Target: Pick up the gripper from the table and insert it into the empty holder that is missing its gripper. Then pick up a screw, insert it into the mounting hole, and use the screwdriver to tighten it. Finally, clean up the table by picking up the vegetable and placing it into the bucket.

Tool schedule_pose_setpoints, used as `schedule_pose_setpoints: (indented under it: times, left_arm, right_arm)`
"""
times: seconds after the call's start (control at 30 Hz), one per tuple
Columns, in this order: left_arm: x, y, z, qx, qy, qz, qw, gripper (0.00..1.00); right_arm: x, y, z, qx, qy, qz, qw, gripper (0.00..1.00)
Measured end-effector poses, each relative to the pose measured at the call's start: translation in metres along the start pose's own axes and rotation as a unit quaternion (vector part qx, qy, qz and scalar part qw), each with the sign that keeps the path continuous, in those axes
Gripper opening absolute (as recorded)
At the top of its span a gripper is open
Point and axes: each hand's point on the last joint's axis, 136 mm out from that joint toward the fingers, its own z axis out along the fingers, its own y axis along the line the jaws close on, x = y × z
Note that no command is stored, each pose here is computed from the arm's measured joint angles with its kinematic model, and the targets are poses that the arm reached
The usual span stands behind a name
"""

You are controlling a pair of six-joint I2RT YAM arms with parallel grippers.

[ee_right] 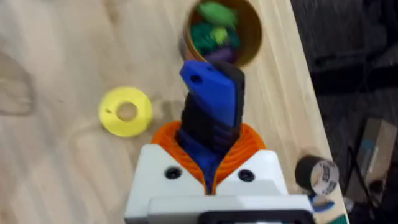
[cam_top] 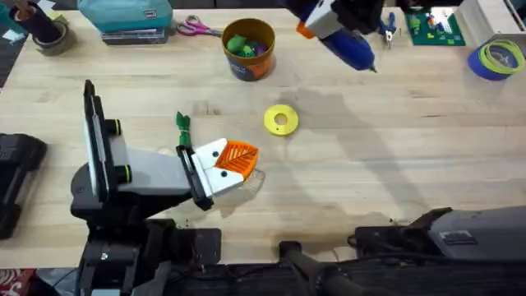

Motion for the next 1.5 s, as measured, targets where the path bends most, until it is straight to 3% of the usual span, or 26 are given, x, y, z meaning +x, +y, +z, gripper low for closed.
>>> schedule_pose_setpoints:
  times: [0.03, 0.3, 0.33, 0.63, 0.83, 0.9, 1.07, 1.1, 1.3, 1.33, 1.5]
  left_arm:
    - [0.000, 0.000, 0.000, 0.000, 0.000, 0.000, 1.000, 0.004]
    - [0.000, 0.000, 0.000, 0.000, 0.000, 0.000, 1.000, 0.004]
    - [0.000, 0.000, 0.000, 0.000, 0.000, 0.000, 1.000, 0.004]
    - [0.000, 0.000, 0.000, 0.000, 0.000, 0.000, 1.000, 0.004]
    - [0.000, 0.000, 0.000, 0.000, 0.000, 0.000, 1.000, 0.004]
    - [0.000, 0.000, 0.000, 0.000, 0.000, 0.000, 1.000, 0.004]
    - [0.000, 0.000, 0.000, 0.000, 0.000, 0.000, 1.000, 0.004]
    - [0.000, 0.000, 0.000, 0.000, 0.000, 0.000, 1.000, 0.004]
    - [0.000, 0.000, 0.000, 0.000, 0.000, 0.000, 1.000, 0.004]
    - [0.000, 0.000, 0.000, 0.000, 0.000, 0.003, 1.000, 0.046]
    - [0.000, 0.000, 0.000, 0.000, 0.000, 0.002, 1.000, 0.813]
  right_arm:
    - [0.028, -0.009, 0.019, -0.002, 0.029, -0.001, 1.000, 0.020]
    - [0.132, 0.019, 0.074, -0.066, 0.121, -0.023, 0.990, 0.020]
    - [0.175, 0.026, 0.087, -0.075, 0.159, -0.034, 0.984, 0.020]
    - [0.254, 0.036, 0.102, -0.071, 0.233, -0.073, 0.967, 0.020]
    - [0.280, 0.049, 0.105, -0.082, 0.260, -0.083, 0.958, 0.022]
    - [0.281, 0.049, 0.105, -0.082, 0.262, -0.084, 0.958, 0.136]
    - [0.280, 0.042, 0.106, -0.068, 0.262, -0.093, 0.958, 0.891]
    - [0.280, 0.041, 0.106, -0.068, 0.263, -0.096, 0.958, 0.967]
    - [0.279, 0.041, 0.107, -0.067, 0.262, -0.099, 0.958, 0.996]
    - [0.278, 0.041, 0.107, -0.066, 0.261, -0.098, 0.958, 0.996]
    - [0.252, 0.025, 0.097, -0.006, 0.230, -0.068, 0.971, 0.997]
